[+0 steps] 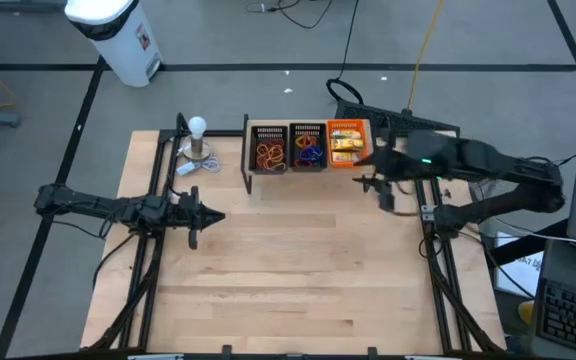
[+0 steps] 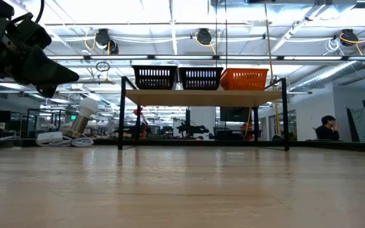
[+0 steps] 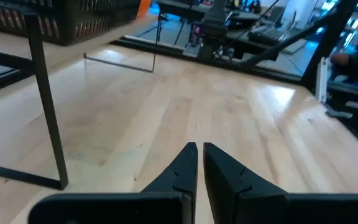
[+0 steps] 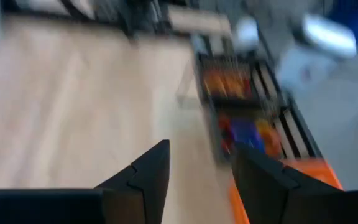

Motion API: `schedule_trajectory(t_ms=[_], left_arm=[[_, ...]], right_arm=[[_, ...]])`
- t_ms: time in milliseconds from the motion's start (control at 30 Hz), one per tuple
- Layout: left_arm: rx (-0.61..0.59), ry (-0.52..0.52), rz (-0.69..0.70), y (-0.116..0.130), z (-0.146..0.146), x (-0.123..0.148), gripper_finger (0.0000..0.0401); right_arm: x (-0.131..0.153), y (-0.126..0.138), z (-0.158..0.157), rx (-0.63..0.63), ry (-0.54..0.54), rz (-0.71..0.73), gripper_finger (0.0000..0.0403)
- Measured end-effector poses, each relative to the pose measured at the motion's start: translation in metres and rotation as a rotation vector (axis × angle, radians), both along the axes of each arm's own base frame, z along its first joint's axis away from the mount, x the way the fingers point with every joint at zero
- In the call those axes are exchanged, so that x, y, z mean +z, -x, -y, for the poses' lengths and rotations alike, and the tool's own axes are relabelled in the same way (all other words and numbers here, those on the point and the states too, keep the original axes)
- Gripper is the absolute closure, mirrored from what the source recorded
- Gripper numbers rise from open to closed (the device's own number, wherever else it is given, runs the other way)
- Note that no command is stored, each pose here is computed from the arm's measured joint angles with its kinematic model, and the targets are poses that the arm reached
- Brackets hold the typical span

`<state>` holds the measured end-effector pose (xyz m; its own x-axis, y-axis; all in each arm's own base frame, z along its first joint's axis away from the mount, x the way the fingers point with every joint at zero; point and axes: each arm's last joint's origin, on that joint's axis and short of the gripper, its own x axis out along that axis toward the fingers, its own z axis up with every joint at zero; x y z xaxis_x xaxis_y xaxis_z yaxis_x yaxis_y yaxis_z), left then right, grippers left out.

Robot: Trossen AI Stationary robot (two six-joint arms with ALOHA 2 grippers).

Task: Pick & Place Office Desk Supplies
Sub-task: Return to Home Position

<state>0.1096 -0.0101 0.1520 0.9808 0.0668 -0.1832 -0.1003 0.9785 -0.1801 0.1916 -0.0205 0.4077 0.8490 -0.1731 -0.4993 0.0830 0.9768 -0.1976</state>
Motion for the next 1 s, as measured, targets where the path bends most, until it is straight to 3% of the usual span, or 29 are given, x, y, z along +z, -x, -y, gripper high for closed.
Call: schedule_trajectory(t_ms=[167, 367, 533, 767, 1000], left_arm=[[0.080, -0.024, -0.011, -0.002, -0.002, -0.001, 0.0375], [0.169, -0.039, 0.031, -0.003, -0.006, 0.003, 0.0375], [0.167, -0.116, 0.064, -0.003, -0.008, 0.015, 0.0375], [0.120, -0.278, 0.214, 0.001, -0.005, 0.050, 0.0389], [0.088, -0.323, 0.289, 0.011, -0.002, 0.057, 0.0399]], right_arm=[[-0.016, 0.034, -0.018, 0.092, -0.101, 0.335, 0.0275], [-0.089, 0.049, -0.025, 0.119, -0.221, 0.569, 0.0328], [-0.145, 0.048, -0.026, 0.141, -0.261, 0.668, 0.0395], [-0.179, 0.057, -0.025, 0.140, -0.302, 0.724, 0.0400], [-0.200, 0.066, -0.022, 0.063, -0.258, 0.728, 0.0402]])
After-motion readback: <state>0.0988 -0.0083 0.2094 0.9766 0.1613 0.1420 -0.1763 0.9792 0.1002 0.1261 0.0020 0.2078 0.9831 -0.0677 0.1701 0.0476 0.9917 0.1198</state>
